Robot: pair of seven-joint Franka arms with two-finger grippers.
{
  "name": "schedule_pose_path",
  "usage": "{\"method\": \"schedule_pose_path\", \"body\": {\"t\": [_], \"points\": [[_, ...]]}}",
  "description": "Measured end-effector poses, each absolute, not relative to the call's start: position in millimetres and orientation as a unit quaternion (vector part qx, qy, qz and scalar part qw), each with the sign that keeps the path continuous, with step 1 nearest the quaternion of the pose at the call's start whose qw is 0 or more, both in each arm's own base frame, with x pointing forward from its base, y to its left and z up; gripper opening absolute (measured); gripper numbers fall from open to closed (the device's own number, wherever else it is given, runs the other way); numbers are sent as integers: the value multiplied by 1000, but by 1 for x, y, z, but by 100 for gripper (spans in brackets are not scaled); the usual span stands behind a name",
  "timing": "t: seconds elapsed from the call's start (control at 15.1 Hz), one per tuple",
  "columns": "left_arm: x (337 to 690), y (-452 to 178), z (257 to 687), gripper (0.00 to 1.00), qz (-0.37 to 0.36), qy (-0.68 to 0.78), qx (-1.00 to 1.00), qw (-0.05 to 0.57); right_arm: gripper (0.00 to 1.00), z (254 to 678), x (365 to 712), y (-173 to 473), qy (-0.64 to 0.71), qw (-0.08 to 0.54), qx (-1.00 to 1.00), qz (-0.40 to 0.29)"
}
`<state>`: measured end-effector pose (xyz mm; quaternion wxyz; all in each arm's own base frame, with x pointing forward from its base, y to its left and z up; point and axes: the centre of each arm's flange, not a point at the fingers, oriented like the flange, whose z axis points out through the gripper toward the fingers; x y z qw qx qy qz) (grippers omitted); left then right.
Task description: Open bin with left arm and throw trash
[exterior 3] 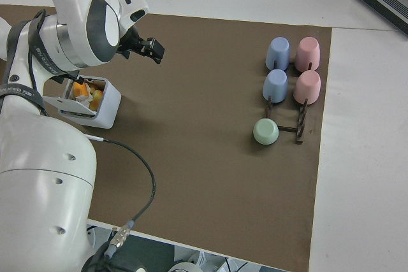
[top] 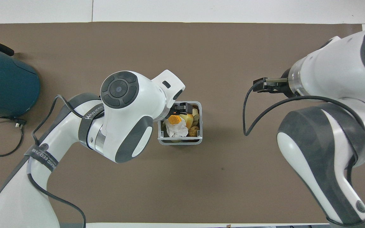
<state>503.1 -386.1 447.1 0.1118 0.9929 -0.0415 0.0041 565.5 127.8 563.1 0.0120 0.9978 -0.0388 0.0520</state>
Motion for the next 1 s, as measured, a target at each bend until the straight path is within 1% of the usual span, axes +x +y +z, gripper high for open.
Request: {"method": "schedule_pose_path", "body": {"t": [0.2,0.33,0.46,0.66,0.8,1.0], "points": [[528,-349,475,100,-4,-13,994,106,100,575,563,89,-41,22,998,32],[555,-287,511,100,-8,5,996,91,100,587,551,70,-49,29,998,12],[568,-226,537,100,-8,-4,997,79,100,595,540,58,-56,21,998,-5],[572,-142,564,100,-12,-34,997,63,100,600,533,41,-62,6,998,-20],[567,-99,577,100,-16,-52,997,56,100,601,532,40,-63,5,998,-21],[555,-76,586,100,-24,-66,996,48,100,601,532,40,-63,5,998,-21]]}}
